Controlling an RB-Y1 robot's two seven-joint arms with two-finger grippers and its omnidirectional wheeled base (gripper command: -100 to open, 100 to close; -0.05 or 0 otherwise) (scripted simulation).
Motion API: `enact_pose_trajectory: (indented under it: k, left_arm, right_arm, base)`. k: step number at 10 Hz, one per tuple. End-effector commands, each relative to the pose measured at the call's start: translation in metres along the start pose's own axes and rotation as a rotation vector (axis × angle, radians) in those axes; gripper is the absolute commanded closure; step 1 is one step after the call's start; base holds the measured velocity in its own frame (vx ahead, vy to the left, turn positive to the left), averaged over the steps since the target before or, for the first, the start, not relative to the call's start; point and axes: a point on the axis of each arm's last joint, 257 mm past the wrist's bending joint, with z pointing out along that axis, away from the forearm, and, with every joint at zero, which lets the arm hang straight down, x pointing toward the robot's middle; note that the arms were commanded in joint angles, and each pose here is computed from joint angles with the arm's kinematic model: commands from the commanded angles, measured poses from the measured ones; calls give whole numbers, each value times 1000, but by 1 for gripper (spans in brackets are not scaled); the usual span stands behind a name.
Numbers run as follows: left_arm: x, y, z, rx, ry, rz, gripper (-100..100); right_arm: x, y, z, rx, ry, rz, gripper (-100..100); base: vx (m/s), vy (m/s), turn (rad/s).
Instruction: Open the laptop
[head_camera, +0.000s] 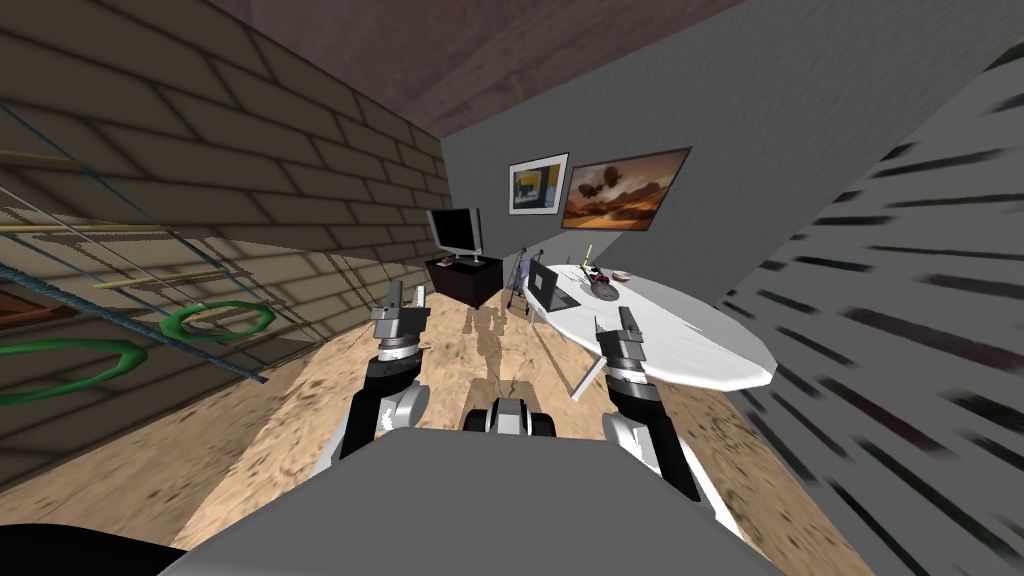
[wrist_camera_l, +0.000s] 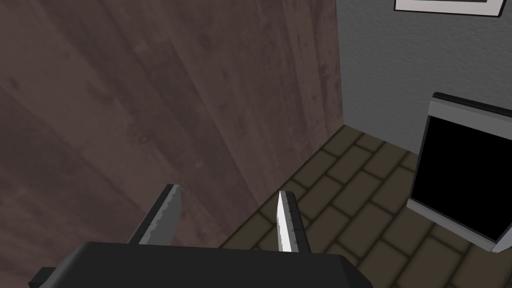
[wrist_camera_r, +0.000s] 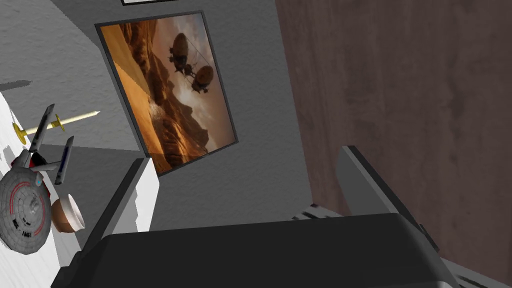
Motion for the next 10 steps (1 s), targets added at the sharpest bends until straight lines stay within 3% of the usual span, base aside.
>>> enact_pose_trajectory:
  k: [1,10]
  left_arm:
    - [0,0,0,0,0,0,0]
    - [0,0,0,0,0,0,0]
  right_arm:
    - [-7,-10,-5,43,63,-185,-100]
    - [-60,-43,-23,166,294,-934,-100]
  base:
    - [68,84,-52]
    - [83,99,-50]
